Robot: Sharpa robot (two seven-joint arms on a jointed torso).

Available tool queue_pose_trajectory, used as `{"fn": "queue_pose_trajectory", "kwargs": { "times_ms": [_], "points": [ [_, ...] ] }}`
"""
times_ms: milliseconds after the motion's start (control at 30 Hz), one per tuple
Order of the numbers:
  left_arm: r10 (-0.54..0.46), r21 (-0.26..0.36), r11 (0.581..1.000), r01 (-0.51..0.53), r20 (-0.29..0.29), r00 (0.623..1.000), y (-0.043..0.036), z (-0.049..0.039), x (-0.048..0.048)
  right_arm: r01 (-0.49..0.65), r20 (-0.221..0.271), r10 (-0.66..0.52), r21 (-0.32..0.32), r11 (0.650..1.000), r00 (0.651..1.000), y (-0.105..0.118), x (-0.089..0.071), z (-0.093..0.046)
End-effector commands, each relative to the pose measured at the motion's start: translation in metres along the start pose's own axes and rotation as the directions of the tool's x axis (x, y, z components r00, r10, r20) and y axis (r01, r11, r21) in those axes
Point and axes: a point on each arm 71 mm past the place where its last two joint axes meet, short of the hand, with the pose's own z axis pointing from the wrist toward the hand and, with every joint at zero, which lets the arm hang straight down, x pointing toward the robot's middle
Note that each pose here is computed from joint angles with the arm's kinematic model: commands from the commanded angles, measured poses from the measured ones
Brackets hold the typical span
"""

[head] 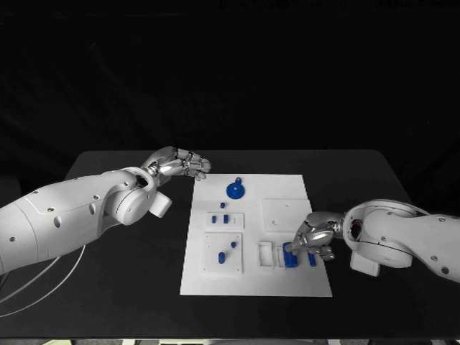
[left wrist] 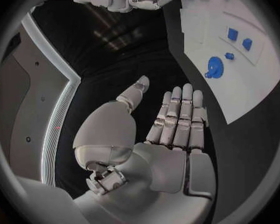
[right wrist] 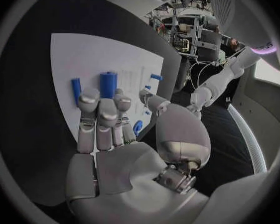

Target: Assemble the parts on the task board

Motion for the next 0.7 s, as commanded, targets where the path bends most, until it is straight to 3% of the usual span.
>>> {"fn": "queue_pose_trajectory", "kwargs": {
  "times_ms": [33, 200, 700],
  "points": [
    [-0.012, 0.010, 1.000, 0.012, -0.018, 1.000, -0.0005, 0.0005, 0.0031, 0.020, -0.032, -0.018, 0.072, 0.997, 0.999, -0.004, 0.005, -0.001],
    [-0.013, 0.008, 1.000, 0.013, -0.020, 1.000, 0.0004, 0.0005, 0.0038, 0.062, 0.020, -0.065, 0.111, 0.992, 0.998, -0.008, 0.002, 0.000],
    [-0.013, 0.007, 1.000, 0.013, -0.020, 1.000, 0.0008, -0.0005, 0.0034, 0.086, 0.053, -0.096, 0.172, 0.981, 0.994, -0.017, 0.002, 0.008]
  ]
}}
